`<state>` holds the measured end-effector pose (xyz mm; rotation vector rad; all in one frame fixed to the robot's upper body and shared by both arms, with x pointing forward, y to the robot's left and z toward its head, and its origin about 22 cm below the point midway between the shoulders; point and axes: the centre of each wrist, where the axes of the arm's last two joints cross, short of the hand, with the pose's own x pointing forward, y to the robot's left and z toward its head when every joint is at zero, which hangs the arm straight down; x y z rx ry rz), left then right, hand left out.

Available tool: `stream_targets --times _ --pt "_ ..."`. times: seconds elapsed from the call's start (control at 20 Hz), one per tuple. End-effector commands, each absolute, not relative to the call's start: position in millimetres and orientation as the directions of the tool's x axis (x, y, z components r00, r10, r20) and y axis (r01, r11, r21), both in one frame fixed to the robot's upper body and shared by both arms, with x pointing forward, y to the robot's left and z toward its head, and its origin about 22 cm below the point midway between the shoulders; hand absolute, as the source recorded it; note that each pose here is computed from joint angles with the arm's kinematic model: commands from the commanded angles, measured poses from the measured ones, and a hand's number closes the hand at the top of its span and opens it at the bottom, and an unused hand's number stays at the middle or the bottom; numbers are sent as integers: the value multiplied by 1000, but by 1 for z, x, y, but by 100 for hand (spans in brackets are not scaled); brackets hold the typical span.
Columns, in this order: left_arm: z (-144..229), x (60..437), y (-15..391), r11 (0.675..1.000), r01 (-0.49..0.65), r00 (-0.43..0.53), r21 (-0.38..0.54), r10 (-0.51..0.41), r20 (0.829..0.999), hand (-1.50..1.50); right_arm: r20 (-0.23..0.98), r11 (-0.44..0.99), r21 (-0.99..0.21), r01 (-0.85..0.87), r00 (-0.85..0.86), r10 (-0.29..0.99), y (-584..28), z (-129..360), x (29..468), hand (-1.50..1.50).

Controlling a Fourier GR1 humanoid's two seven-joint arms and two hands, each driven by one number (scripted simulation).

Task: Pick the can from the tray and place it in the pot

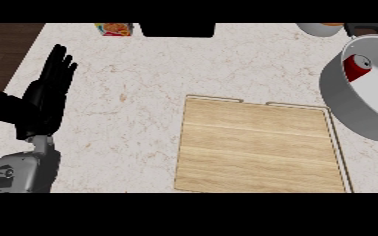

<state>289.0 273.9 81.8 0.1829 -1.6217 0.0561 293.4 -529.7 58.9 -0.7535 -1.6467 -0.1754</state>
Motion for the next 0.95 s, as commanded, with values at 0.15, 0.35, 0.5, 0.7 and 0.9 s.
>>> stream_targets --times 0.15,0.35,0.5,0.7,0.9 --pt "65 286 278 984 -167 -53 64 -74 996 0 943 793 -241 560 -58 328 -584 79 235 -150" --pt "88 299 265 986 -154 -55 72 -81 995 0 942 800 -256 542 -47 333 -596 96 226 -150" --pt "84 279 273 987 -146 -73 71 -82 994 0 945 815 -243 526 -61 322 -603 90 207 -150" --pt "106 286 271 983 -171 -53 74 -85 995 0 935 809 -271 522 -57 350 -609 76 185 -150" --pt "91 295 280 984 -161 -43 80 -88 995 0 937 811 -267 520 -56 344 -617 91 179 -150"
